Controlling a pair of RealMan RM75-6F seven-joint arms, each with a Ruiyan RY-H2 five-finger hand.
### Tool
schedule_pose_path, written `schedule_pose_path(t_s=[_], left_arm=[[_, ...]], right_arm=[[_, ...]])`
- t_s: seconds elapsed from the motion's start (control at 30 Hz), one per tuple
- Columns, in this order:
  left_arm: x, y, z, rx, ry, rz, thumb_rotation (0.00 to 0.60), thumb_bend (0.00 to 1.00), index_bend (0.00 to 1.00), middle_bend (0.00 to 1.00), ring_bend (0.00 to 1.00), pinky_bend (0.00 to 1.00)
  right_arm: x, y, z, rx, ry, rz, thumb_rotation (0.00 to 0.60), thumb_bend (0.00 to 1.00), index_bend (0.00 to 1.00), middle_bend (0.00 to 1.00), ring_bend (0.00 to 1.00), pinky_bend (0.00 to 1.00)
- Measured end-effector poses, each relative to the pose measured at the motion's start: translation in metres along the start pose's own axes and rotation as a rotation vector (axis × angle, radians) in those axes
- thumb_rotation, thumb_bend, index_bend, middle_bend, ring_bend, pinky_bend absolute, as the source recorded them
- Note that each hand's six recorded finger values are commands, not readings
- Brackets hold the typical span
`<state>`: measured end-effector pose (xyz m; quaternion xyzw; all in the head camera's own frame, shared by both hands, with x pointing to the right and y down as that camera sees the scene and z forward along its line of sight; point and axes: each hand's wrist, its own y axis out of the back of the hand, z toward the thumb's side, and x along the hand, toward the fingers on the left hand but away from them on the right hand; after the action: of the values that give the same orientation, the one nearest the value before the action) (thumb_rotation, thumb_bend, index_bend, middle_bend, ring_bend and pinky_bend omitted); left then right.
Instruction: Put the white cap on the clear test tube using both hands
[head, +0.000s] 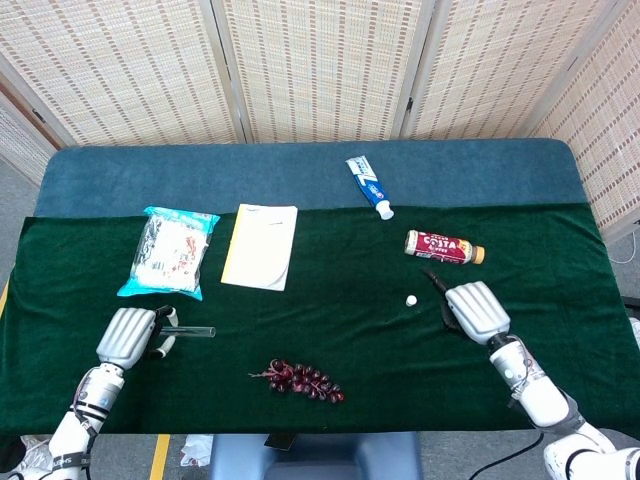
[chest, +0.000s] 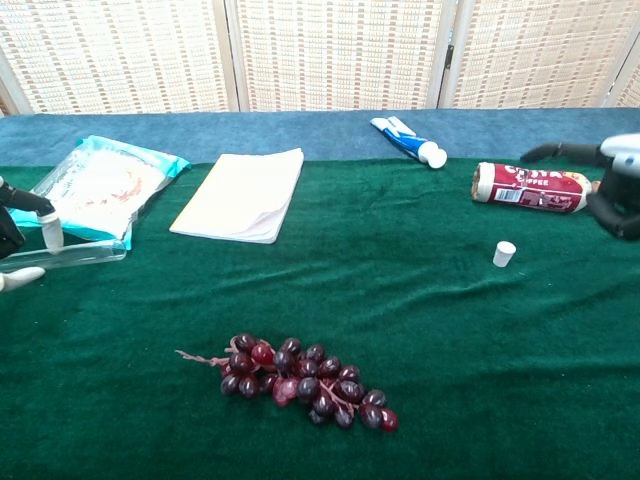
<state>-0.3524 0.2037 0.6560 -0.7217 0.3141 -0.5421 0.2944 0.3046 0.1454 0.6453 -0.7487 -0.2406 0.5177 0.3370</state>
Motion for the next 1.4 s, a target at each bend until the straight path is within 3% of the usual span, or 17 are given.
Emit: schedule_pose_path(t_s=[0.07, 0.13, 0.3, 0.4, 0.47, 0.67, 0.87, 1.13, 1.4], left_arm=[[-0.001, 0.0, -0.001, -0.004, 0.003, 0.0, 0.6, 0.5, 0.66, 0.97, 0.9, 0.84], [-0.002, 0.0, -0.001, -0.005, 0.006, 0.001, 0.6, 0.5, 0.66, 0.97, 0.9, 0.84], [-0.003, -0.001, -0.002, -0.006, 0.009, -0.001, 0.6, 0.5, 0.66, 0.97, 0.9, 0.84], [-0.004, -0.001, -0.002, -0.006, 0.01, -0.002, 0.6, 0.5, 0.66, 0.97, 0.9, 0.84], [-0.004, -0.001, -0.002, -0.005, 0.01, -0.002, 0.6, 0.5, 0.66, 0.97, 0.9, 0.84], [-0.004, -0.001, -0.004, -0.007, 0.014, 0.0, 0.6, 0.5, 0.66, 0.97, 0.9, 0.84], [-0.004, -0.003, -0.005, -0.008, 0.019, -0.005, 0.6, 0.5, 0.66, 0.97, 0.9, 0.84], [-0.004, -0.002, -0.007, -0.012, 0.027, -0.003, 0.6, 0.5, 0.66, 0.97, 0.9, 0.84], [-0.003, -0.004, -0.008, -0.013, 0.031, -0.009, 0.6, 0.5, 0.66, 0.97, 0.9, 0.84]], right_arm=[[0.0, 0.002, -0.002, -0.018, -0.015, 0.0, 0.289, 0.23, 0.02, 0.79, 1.0, 0.97], [0.001, 0.001, -0.004, -0.031, -0.028, 0.021, 0.25, 0.23, 0.02, 0.81, 1.0, 0.97], [0.001, -0.003, -0.006, -0.011, -0.039, 0.056, 0.217, 0.22, 0.08, 0.88, 1.0, 0.99], [-0.001, -0.002, -0.006, 0.02, -0.036, 0.05, 0.3, 0.22, 0.19, 0.92, 1.0, 1.0], [-0.004, 0.0, -0.008, 0.05, -0.031, 0.036, 0.413, 0.22, 0.26, 0.94, 1.0, 1.0], [-0.016, -0.001, -0.007, 0.166, -0.007, 0.033, 0.536, 0.22, 0.32, 0.96, 1.0, 1.0], [-0.031, -0.009, -0.001, 0.232, 0.017, 0.056, 0.586, 0.22, 0.36, 0.96, 1.0, 1.0], [-0.052, -0.018, 0.005, 0.291, 0.035, 0.072, 0.589, 0.24, 0.37, 0.97, 1.0, 1.0], [-0.066, -0.026, 0.011, 0.317, 0.049, 0.093, 0.586, 0.34, 0.4, 0.97, 1.0, 1.0]])
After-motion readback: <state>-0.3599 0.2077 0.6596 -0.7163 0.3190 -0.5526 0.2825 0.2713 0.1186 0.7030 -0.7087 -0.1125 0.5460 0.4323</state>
